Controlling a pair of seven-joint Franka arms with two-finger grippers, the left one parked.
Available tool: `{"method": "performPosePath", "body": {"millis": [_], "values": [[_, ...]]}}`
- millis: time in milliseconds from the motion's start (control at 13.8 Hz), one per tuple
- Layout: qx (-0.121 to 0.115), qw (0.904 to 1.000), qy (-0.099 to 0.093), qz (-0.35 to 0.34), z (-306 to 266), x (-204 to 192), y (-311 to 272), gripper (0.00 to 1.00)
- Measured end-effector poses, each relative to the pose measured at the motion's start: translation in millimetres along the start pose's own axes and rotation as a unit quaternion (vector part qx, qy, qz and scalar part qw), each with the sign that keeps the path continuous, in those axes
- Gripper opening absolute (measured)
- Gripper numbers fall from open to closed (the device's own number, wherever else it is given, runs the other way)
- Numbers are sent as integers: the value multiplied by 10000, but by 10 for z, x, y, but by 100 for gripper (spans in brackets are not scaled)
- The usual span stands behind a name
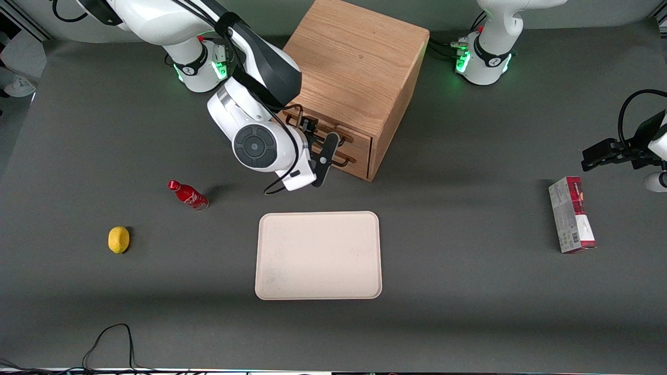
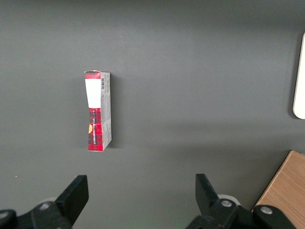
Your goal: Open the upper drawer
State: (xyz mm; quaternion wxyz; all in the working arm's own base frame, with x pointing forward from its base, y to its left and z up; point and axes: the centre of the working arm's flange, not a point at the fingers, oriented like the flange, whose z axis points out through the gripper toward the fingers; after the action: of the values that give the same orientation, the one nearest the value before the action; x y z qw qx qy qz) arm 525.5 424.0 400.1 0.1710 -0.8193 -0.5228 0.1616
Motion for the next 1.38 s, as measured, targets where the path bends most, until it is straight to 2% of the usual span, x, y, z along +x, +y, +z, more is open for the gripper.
{"method": "performPosePath", "body": {"millis": [797,1377], "values": [[-22,10000,32,49,128,4,58,100],[-217,9996,189,50,100,-50,271,100]]}}
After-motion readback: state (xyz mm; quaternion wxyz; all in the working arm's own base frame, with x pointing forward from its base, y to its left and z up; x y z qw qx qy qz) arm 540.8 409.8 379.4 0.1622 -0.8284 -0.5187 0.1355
